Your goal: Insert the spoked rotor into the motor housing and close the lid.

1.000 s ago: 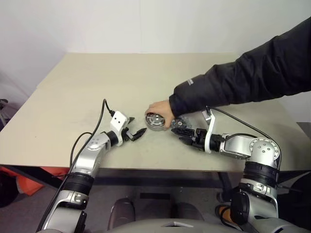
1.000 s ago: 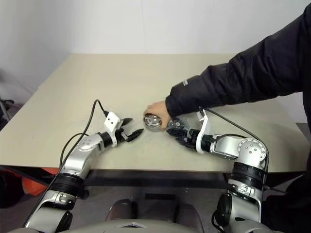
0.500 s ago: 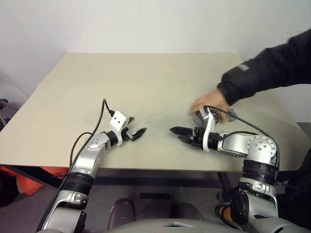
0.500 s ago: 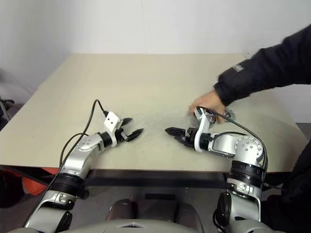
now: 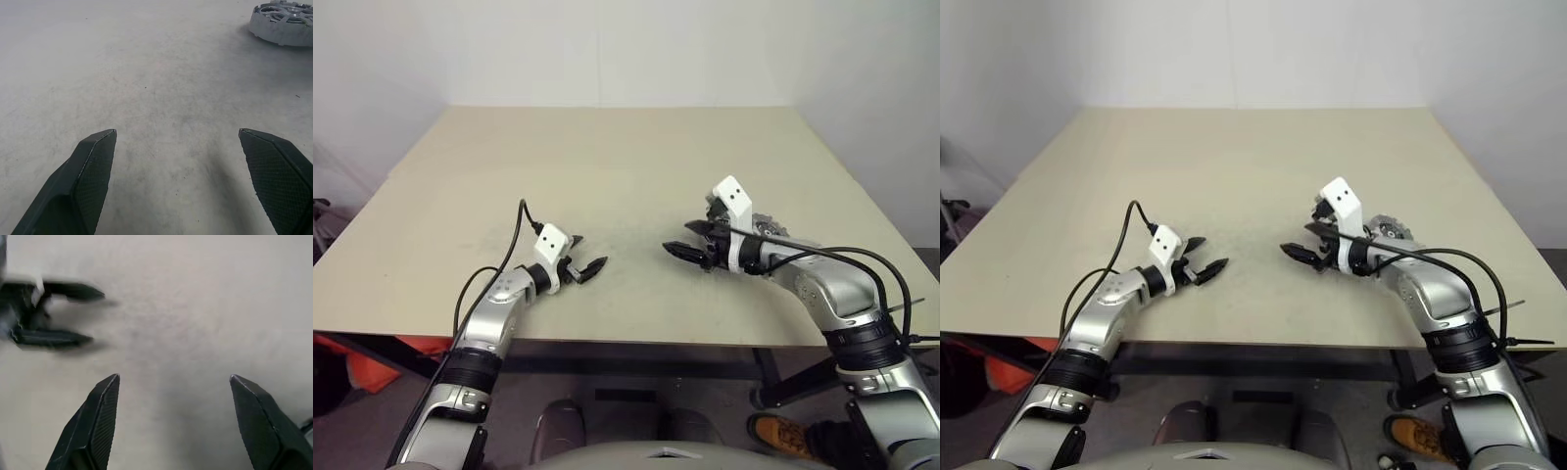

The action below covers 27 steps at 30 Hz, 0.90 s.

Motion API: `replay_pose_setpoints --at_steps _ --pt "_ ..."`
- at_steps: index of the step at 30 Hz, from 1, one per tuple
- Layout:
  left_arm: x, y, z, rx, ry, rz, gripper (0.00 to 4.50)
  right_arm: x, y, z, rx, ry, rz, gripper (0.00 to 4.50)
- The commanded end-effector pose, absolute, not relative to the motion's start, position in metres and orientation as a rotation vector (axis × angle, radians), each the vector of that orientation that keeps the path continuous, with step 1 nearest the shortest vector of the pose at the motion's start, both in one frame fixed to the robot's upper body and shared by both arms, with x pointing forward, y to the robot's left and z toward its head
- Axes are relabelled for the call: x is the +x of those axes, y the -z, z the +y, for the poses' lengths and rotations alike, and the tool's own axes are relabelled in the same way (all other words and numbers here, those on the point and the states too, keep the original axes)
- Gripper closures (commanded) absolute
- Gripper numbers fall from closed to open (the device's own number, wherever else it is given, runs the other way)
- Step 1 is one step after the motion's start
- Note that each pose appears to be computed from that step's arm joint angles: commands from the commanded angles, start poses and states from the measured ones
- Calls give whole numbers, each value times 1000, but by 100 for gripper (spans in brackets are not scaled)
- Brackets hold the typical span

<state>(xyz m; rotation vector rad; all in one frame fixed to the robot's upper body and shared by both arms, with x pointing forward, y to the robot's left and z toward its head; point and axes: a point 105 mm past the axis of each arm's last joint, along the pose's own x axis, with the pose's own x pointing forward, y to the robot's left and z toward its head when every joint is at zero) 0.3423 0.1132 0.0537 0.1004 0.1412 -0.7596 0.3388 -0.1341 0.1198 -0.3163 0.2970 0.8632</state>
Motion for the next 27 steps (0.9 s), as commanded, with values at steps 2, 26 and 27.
replay_pose_setpoints --at_steps 2,26,27 --pt "348 -68 113 117 754 82 25 352 -140 -151 -700 -924 167 46" --pt "342 -64 113 103 725 75 25 368 -100 -224 -1135 -1136 486 46" --pt "342 -64 114 104 723 75 25 367 -97 -224 -1134 -1146 492 46"
